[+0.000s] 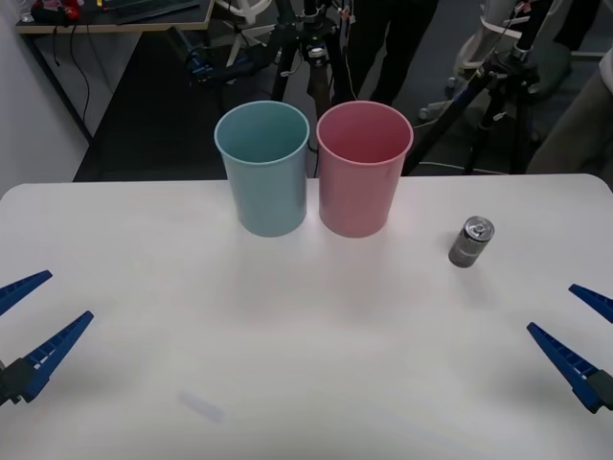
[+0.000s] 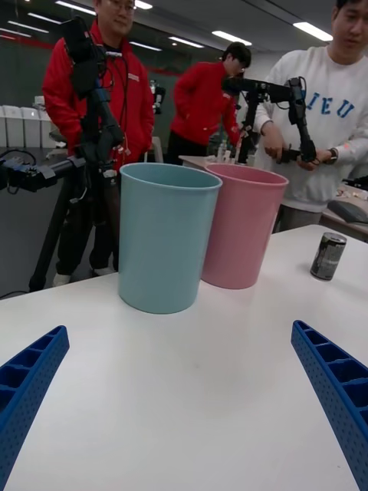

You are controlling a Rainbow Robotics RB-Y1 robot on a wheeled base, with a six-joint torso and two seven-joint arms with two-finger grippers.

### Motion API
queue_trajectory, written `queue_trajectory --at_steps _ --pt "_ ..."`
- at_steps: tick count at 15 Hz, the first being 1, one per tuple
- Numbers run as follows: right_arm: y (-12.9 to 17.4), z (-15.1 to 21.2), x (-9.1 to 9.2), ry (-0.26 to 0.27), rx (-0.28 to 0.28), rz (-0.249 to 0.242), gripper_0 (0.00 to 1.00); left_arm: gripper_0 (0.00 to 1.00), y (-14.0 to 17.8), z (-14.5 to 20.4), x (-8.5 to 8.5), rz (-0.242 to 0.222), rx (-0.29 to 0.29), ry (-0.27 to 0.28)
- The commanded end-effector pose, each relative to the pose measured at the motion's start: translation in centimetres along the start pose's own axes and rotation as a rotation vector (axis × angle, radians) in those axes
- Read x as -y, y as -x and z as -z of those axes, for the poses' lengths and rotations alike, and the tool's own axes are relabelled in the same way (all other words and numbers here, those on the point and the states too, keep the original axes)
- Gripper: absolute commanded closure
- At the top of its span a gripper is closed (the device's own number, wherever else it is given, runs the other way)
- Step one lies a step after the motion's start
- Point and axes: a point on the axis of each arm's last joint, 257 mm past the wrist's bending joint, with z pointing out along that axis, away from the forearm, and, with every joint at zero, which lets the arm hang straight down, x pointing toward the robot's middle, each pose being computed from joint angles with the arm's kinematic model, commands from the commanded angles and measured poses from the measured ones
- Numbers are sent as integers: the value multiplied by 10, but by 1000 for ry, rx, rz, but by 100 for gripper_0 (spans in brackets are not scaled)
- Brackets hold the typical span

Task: Grasp the object on the table and drop it into the matching bin: aluminum can to the light blue bin, PET bottle to the pink bin.

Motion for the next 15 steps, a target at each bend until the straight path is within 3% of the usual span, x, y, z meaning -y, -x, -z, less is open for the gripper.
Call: queue_trajectory --at_steps 1,5,8,9,12,15 --pt "-7 -4 8 -44 -24 15 0 0 0 0 0 0 0 0" --pt "-14 -6 18 -142 -51 51 0 0 0 0 0 0 0 0" --pt "-24 -11 33 -224 -71 154 0 0 0 0 0 0 0 0" --pt "-26 -12 37 -248 -73 168 0 0 0 0 0 0 0 0" --pt "-41 -18 44 -302 -78 180 0 0 0 0 0 0 0 0" --pt "-53 -29 50 -322 -62 173 0 0 0 0 0 0 0 0"
